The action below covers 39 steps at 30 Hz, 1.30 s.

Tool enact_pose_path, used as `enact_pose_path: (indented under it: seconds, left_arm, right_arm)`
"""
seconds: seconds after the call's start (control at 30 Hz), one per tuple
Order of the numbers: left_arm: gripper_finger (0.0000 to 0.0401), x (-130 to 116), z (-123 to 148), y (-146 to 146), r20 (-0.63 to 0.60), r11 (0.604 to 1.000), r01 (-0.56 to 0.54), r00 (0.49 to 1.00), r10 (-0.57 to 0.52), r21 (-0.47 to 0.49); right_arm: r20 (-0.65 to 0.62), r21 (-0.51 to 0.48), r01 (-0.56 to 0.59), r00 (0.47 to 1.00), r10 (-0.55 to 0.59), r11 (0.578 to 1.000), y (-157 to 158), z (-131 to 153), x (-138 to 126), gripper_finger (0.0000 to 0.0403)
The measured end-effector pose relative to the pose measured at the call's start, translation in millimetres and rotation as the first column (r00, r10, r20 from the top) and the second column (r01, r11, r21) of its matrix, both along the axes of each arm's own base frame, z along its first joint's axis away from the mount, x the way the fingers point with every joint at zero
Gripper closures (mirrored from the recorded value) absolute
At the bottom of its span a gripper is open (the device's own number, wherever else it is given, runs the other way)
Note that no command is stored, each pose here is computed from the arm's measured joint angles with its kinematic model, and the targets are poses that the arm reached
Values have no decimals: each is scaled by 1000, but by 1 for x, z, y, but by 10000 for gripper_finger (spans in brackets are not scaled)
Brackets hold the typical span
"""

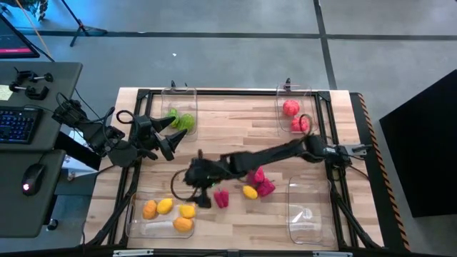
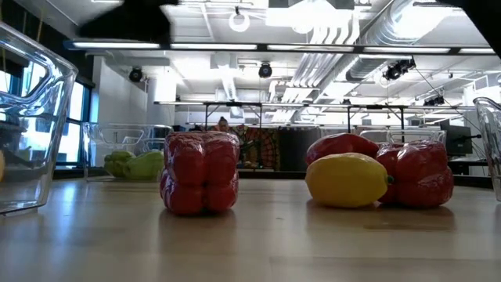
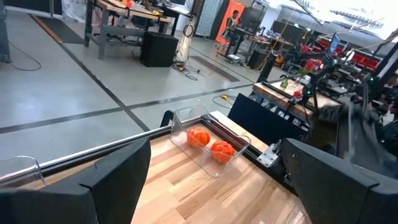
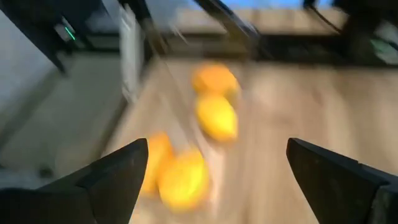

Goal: Sort produce into baskets
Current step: Put the yellow lemon into the bottom left transparent bin

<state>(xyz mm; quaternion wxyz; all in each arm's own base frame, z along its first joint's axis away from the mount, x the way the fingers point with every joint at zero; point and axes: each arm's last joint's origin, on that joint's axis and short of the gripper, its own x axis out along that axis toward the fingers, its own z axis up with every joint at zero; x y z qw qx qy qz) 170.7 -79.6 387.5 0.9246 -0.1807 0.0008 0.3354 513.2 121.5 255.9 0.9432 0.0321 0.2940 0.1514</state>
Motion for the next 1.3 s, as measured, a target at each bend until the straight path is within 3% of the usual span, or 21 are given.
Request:
enact_pose_path:
  seconds: [0.17, 0.37, 0.53, 0.63, 0.7, 0.9, 1.13, 1.3]
  left_arm:
    - [50, 0, 0, 0, -1, 1000, 1, 1000, -1, 0]
    - [50, 0, 0, 0, -1, 1000, 1, 1000, -1, 0]
    - [50, 0, 0, 0, -3, 1000, 1, 1000, -1, 2]
    - [50, 0, -1, 0, -6, 1000, 1, 1000, -1, 4]
    - [50, 0, -1, 0, -7, 1000, 1, 1000, -1, 5]
    - [50, 0, -1, 0, -13, 1000, 0, 1000, 0, 9]
    - [50, 0, -1, 0, -14, 1000, 0, 1000, 0, 9]
    - [50, 0, -1, 0, -13, 1000, 0, 1000, 0, 9]
  right_arm:
    - [-256, -173, -16, 966, -29, 985, -26, 20, -39, 31]
    - [-438, -208, -88, 899, -13, 974, -20, -2, -92, 31]
    - [-421, -180, 87, 894, -157, 980, -7, -11, -156, 31]
    - [-427, -146, 257, 855, -295, 955, 3, -24, -188, 31]
    - [-430, -119, 310, 840, -330, 943, 12, -34, -203, 31]
    - [-484, -108, 325, 808, -335, 939, 41, -57, -211, 31]
    - [-414, -252, 383, 787, -457, 889, 48, -75, -189, 31]
    - [-454, -298, 380, 750, -480, 876, 45, -91, -181, 31]
